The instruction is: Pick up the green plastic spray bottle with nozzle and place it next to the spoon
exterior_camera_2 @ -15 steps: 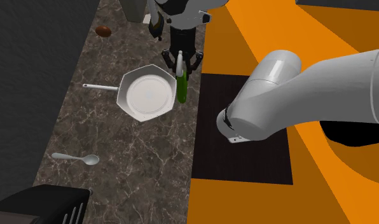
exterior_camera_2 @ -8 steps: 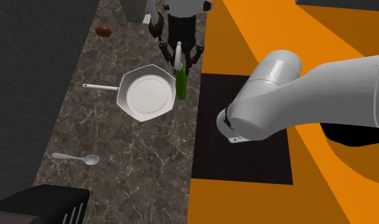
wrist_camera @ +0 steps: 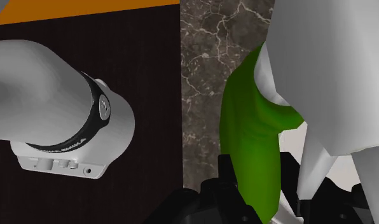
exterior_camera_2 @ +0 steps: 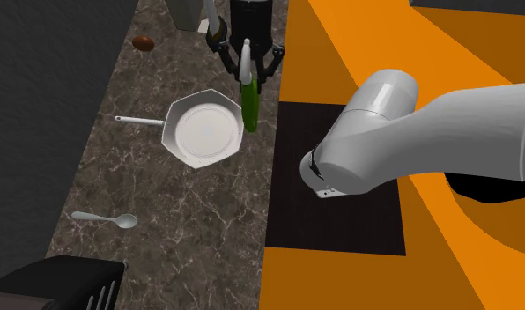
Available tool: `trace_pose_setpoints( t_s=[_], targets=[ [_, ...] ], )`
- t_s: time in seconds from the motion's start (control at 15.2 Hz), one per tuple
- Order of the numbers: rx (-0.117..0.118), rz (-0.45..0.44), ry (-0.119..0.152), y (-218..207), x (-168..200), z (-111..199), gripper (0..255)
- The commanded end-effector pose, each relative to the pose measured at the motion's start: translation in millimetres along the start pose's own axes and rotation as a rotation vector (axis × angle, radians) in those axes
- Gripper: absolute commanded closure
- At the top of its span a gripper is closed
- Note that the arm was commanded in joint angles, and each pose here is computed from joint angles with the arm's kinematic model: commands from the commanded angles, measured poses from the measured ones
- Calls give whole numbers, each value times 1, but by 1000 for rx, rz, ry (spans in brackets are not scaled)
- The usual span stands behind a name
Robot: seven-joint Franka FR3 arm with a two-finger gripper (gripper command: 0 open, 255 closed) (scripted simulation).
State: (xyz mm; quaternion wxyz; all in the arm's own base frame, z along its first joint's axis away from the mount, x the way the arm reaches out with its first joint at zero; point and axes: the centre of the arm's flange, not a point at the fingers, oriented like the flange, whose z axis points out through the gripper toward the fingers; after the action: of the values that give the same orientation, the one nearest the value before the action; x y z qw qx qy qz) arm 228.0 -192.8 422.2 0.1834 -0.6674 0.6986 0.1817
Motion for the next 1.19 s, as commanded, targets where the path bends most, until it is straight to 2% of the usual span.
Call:
trace_pose_setpoints(
  t_s=[0.0, 1.12],
  targets=[
    [0, 0, 0, 0, -5, -9, 255],
    [0, 0, 0, 1, -50, -87, 255]
  ],
)
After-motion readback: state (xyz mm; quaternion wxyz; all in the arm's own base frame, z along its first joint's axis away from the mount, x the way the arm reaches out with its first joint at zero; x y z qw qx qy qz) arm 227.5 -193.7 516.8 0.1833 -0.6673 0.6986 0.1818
